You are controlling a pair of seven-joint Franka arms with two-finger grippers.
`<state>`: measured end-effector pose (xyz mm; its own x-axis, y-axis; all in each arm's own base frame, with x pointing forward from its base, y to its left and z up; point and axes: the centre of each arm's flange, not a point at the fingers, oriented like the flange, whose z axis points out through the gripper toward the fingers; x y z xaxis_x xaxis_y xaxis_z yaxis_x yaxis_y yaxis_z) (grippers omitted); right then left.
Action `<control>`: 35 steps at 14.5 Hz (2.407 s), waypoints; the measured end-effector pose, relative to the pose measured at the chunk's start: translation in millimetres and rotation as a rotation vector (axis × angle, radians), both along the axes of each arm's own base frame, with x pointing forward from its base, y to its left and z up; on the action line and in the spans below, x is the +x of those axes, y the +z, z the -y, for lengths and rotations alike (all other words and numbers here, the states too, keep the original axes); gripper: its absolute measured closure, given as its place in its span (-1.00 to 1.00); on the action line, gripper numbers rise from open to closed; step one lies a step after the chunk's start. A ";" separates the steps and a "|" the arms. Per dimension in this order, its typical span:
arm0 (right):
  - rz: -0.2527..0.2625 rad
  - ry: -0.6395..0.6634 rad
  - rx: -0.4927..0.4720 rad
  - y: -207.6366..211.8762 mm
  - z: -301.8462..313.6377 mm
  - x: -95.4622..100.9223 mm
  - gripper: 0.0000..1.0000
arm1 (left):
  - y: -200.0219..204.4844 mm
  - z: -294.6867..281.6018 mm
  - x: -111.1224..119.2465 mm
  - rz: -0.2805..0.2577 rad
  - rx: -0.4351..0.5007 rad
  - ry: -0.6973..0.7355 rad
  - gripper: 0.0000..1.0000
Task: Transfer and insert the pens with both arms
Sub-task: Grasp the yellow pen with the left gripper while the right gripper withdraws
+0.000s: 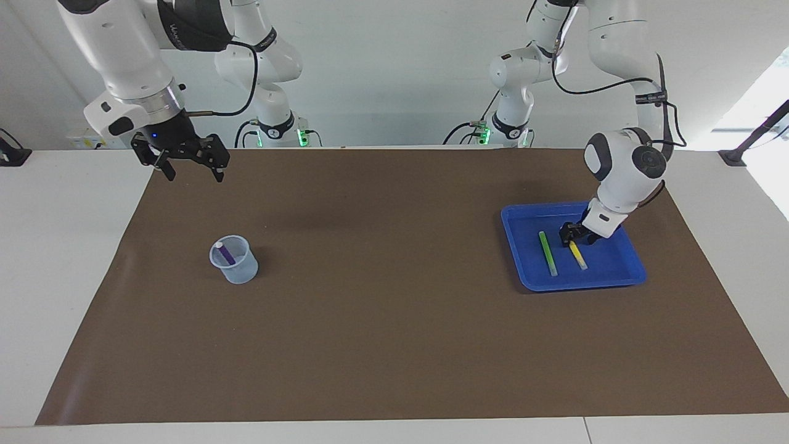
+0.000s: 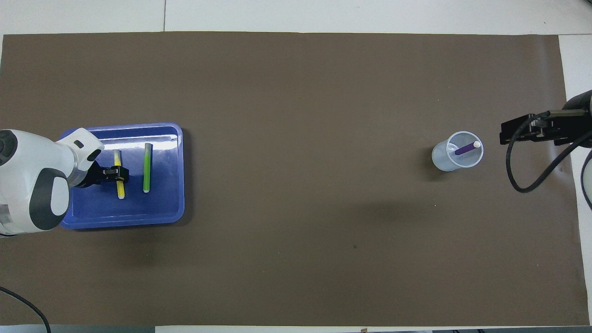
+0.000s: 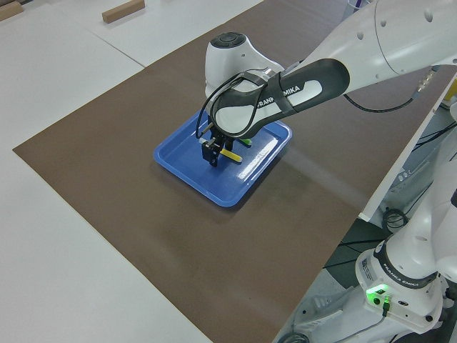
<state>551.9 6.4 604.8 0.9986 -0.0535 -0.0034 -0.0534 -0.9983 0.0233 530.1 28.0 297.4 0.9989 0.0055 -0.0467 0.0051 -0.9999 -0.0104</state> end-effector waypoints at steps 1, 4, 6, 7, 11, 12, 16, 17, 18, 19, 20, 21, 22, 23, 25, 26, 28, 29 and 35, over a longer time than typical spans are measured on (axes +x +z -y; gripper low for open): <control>-0.001 -0.003 0.000 -0.7 -0.9 -0.1 -1.00 | -0.3 0.3 0.5 0.004 0.000 -0.001 -0.52; -0.006 -0.008 0.000 -3.1 1.6 -0.4 -1.00 | -0.5 1.5 2.3 0.014 -0.001 -0.005 -0.40; -0.008 -0.010 0.000 -3.7 2.7 -0.5 -1.00 | 0.4 2.8 3.2 0.019 -0.001 -0.008 -0.30; -0.008 -0.010 -0.001 -3.7 2.5 -0.6 -1.00 | 0.6 4.4 3.5 0.019 -0.001 -0.011 -0.30; -0.008 -0.004 -0.001 -3.5 -0.6 -0.8 -1.00 | 2.4 10.7 5.2 0.025 -0.002 -0.023 0.05; -0.008 -0.003 -0.001 -3.5 -1.2 -0.8 -1.00 | 2.4 10.7 5.2 0.025 -0.002 -0.023 0.05; -0.010 -0.002 -0.001 -4.7 -1.9 -1.0 -1.00 | 4.5 12.4 6.6 0.031 -0.001 -0.027 0.59; -0.011 -0.003 -0.001 -5.0 -1.1 -1.0 -1.00 | 4.5 12.4 6.6 0.031 -0.001 -0.027 0.65; -0.011 -0.005 -0.001 -5.0 -0.1 -1.0 -1.00 | 4.5 12.4 6.6 0.031 -0.001 -0.027 0.65; -0.011 -0.008 -0.001 -4.9 1.5 -1.1 -1.00 | 4.6 12.3 6.7 0.031 -0.001 -0.026 0.65; -0.010 -0.013 -0.001 -4.6 4.1 -1.2 -1.00 | 4.8 11.5 6.9 0.032 -0.001 -0.025 0.65; -0.010 -0.017 0.000 -4.4 6.8 -1.3 -1.00 | 5.0 10.3 7.3 0.033 -0.001 -0.023 0.65; -0.009 -0.022 0.000 -3.9 9.3 -1.5 -1.00 | 5.4 9.3 7.9 0.032 -0.001 -0.021 0.65; -0.010 -0.025 0.000 -3.6 11.3 -2.0 -1.00 | 6.6 8.4 9.2 0.026 -0.001 -0.019 0.65; -0.018 -0.025 0.000 -2.7 10.8 -3.6 -1.00 | 16.9 6.8 14.7 -0.010 0.000 -0.015 0.65; -0.017 -0.023 0.000 -0.4 9.8 -3.8 -1.00 | 28.6 6.0 19.8 -0.036 -0.002 -0.004 0.65; -0.004 -0.021 0.000 6.7 8.8 -3.5 -1.00 | 60.8 7.1 32.3 -0.076 -0.032 0.052 0.65; -0.003 -0.021 0.000 10.7 8.4 -4.0 -1.00 | 78.0 8.8 37.3 -0.093 -0.048 0.087 0.65; -0.016 -0.017 -0.001 26.7 5.4 -4.8 -1.00 | 183.4 61.3 39.2 -0.202 -0.231 0.444 0.65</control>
<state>547.1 1.0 631.5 0.9974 -0.0700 -0.0189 -0.0696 -0.9973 0.0248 569.3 -33.3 480.8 0.8738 0.3924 -0.2873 0.4487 -0.8783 0.1651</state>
